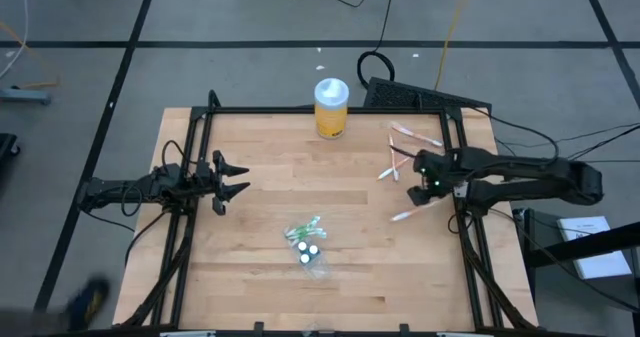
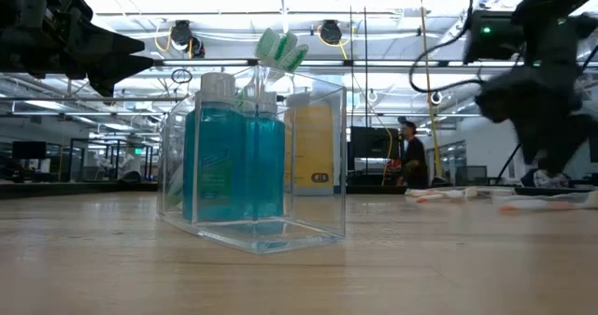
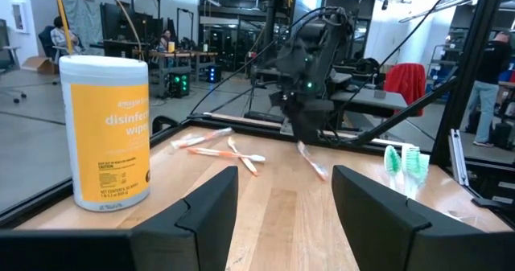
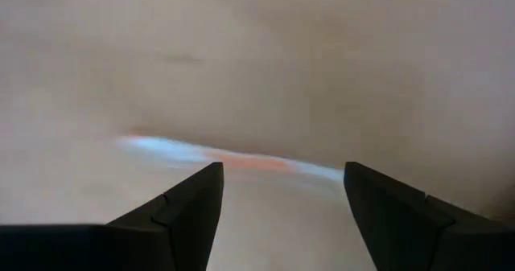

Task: Pick & Place toothbrushing station
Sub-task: Put the orange toothbrush into the transparent organizer

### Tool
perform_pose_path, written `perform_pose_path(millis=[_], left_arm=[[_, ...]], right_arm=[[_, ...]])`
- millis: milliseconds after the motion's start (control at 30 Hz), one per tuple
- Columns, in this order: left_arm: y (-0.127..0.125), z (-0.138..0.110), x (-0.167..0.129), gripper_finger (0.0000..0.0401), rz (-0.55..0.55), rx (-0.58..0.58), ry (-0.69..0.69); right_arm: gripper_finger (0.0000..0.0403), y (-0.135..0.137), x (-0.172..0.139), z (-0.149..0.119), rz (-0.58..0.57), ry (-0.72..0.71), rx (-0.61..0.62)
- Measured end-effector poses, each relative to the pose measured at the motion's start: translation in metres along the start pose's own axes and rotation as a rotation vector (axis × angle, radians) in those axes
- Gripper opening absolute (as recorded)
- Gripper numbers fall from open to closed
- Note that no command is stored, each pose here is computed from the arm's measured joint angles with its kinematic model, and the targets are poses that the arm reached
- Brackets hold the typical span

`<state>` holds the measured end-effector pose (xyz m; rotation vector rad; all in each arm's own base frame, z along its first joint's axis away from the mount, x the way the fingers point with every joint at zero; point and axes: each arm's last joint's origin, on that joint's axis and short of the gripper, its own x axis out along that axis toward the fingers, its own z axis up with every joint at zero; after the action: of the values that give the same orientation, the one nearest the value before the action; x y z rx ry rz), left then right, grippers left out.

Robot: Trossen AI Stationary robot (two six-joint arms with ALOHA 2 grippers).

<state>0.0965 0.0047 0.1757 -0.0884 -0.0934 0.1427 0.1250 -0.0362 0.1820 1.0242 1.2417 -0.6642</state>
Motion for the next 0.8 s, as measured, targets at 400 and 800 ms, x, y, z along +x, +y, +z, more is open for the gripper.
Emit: perform_pose_path(millis=[400,800], left_arm=[[0.000,0.000,0.000,0.0209,0.000,0.000,0.000],[0.000,0.000,0.000,0.0209,-0.001,0.000,0.000]], right_arm=[[0.0253,0.015,0.005,-0.012,-0.076,-0.028,0.267],[0.0253,0.042,0.032,-0.034,-0.086,0.063,0.244]])
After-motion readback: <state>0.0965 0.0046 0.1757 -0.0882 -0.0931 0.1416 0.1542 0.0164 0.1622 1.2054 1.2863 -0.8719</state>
